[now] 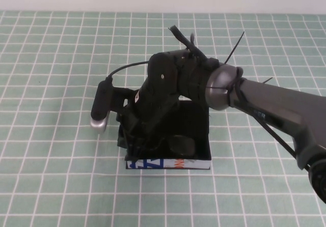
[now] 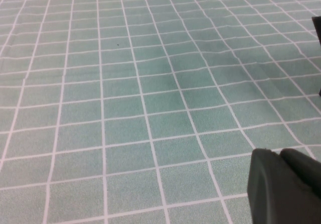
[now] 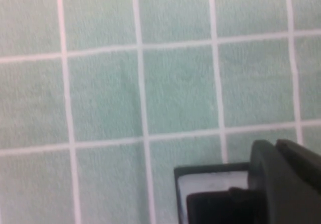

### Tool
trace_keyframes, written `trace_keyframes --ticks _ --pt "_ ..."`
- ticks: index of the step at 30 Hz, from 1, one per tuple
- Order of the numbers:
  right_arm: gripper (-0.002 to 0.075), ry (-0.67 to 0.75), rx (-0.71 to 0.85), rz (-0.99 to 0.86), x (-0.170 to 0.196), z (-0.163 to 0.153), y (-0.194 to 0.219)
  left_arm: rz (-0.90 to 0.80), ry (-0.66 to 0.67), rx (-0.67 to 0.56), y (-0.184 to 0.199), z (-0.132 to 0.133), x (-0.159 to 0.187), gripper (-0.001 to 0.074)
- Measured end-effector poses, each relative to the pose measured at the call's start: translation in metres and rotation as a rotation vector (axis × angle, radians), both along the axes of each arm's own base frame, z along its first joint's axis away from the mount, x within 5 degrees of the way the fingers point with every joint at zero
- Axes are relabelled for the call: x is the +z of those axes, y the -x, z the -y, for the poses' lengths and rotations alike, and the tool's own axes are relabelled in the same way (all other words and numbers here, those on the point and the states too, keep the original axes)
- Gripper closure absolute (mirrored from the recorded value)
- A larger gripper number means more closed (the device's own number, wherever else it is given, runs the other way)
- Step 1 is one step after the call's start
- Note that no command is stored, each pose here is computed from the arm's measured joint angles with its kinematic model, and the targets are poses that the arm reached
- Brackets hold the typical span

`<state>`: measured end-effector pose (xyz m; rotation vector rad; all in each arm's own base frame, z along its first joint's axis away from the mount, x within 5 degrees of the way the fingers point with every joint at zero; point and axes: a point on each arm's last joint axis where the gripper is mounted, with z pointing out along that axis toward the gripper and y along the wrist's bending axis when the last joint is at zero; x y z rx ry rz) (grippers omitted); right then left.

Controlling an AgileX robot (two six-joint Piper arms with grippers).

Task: Return glasses to glasses case
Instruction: Place the glasses in the glasses case

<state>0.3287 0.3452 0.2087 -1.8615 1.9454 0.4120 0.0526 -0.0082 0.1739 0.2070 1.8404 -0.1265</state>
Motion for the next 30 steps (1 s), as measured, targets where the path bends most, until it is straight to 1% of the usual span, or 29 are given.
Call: trace_keyframes --ticks 7,11,13,17,20,30 --pt "0.0737 0.066 0.002 0.021 0.001 0.005 -0.002 0.000 0.000 0.000 0.000 0.000 0.000 0.0737" --pt "0.0737 0.073 0.005 0.015 0.000 0.005 -0.001 0.000 0.000 0.000 0.000 0.000 0.000 0.0737" --pt "0.0737 0.063 0.004 0.018 0.005 0.006 -0.001 0.000 0.000 0.000 0.000 0.000 0.000 0.0737" --pt "0.0737 0.034 0.002 0.049 0.025 0.009 0.003 0.000 0.000 0.000 0.000 0.000 0.000 0.0737" --pt "0.0737 0.037 0.004 0.059 0.033 0.013 0.003 0.000 0.000 0.000 0.000 0.000 0.000 0.0737" --pt "0.0737 0.100 -0.035 0.048 0.018 0.024 -0.010 0.000 0.000 0.000 0.000 0.000 0.000 0.0737"
